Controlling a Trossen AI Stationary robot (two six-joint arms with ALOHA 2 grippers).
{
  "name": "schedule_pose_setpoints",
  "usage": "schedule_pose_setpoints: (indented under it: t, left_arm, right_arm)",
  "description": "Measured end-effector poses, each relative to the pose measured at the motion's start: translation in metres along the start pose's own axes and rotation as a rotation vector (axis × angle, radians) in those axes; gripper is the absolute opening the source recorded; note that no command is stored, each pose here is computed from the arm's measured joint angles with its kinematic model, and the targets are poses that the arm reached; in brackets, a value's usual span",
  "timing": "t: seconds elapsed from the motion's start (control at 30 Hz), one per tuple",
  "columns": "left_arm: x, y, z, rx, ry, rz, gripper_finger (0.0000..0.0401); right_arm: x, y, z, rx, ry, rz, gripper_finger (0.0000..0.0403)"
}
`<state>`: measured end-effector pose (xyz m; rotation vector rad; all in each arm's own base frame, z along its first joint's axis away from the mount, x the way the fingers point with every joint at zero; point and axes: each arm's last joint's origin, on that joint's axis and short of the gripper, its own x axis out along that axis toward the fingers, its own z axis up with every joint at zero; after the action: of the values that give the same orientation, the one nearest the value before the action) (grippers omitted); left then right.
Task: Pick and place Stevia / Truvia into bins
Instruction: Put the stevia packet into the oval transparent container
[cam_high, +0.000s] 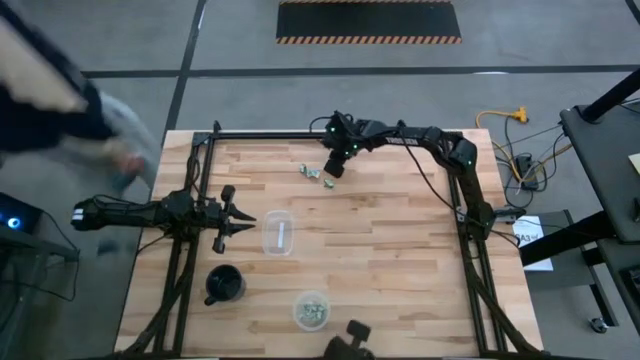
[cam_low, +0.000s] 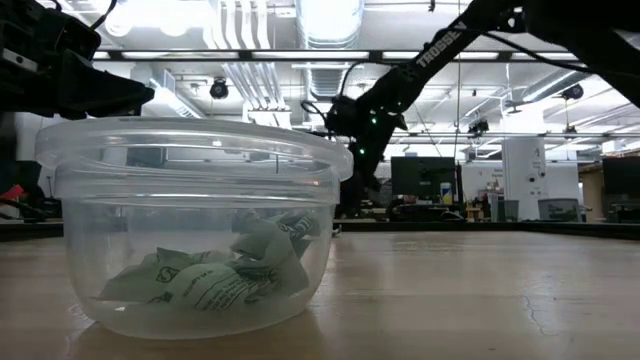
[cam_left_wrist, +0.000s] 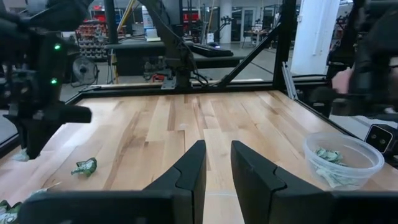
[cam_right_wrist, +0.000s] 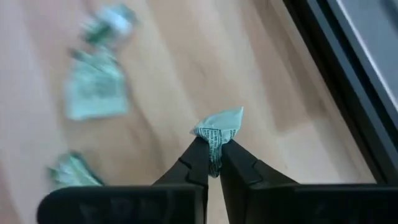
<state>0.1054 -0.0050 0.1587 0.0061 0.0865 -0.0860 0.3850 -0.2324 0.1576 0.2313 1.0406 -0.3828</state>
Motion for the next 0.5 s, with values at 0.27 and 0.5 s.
schedule_pose_setpoints:
  t: [0.27, 0.5]
  left_arm:
    - [0.000, 0.000, 0.000, 0.000, 0.000, 0.000, 0.0057]
    - [0.000, 0.000, 0.000, 0.000, 0.000, 0.000, 0.0057]
  right_arm:
    - [-0.021, 0.063, -0.005, -0.137, -0.391, 0.217, 0.0010]
    - [-0.038, 0.109, -0.037, -0.182, -0.717, 0.590, 0.0011]
